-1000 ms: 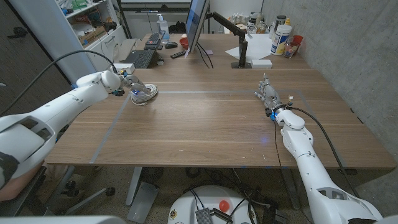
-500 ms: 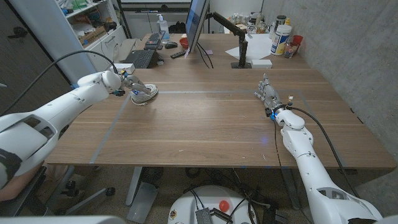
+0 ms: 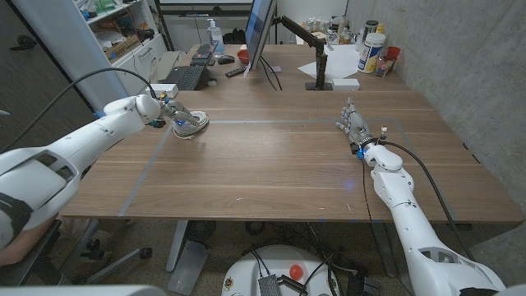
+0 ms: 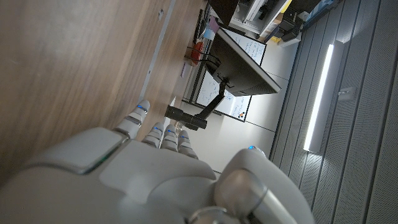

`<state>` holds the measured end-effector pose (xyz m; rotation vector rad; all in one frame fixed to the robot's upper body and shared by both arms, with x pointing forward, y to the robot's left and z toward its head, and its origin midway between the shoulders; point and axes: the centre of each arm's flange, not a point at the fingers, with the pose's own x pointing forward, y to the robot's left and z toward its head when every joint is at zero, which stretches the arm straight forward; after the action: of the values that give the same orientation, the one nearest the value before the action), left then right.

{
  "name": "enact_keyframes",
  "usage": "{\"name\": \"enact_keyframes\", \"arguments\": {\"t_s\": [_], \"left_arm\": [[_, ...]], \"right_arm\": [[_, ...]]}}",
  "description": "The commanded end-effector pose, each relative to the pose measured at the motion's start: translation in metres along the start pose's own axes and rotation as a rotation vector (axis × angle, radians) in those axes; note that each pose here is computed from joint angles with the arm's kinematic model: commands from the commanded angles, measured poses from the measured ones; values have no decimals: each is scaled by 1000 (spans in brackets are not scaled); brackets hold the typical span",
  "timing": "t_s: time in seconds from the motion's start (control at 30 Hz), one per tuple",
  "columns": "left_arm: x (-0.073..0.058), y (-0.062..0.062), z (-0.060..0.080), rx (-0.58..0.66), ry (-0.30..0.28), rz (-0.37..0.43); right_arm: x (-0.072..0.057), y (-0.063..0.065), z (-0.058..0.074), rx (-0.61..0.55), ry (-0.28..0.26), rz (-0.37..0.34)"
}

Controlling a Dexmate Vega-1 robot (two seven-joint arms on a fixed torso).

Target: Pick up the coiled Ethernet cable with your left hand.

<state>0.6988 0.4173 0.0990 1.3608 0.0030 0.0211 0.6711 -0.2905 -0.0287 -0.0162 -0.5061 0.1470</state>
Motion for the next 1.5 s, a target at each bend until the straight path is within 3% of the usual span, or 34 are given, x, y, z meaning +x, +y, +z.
{"name": "enact_keyframes", "arguments": {"t_s": [0.03, 0.5, 1.5], "left_arm": [[2, 1, 2, 20, 2, 3], [4, 1, 7, 58, 25, 16], [14, -4, 16, 59, 14, 28]], "right_arm": [[0, 0, 0, 4, -1, 1], [0, 1, 1, 10, -6, 4], [-1, 0, 2, 20, -7, 10]]}}
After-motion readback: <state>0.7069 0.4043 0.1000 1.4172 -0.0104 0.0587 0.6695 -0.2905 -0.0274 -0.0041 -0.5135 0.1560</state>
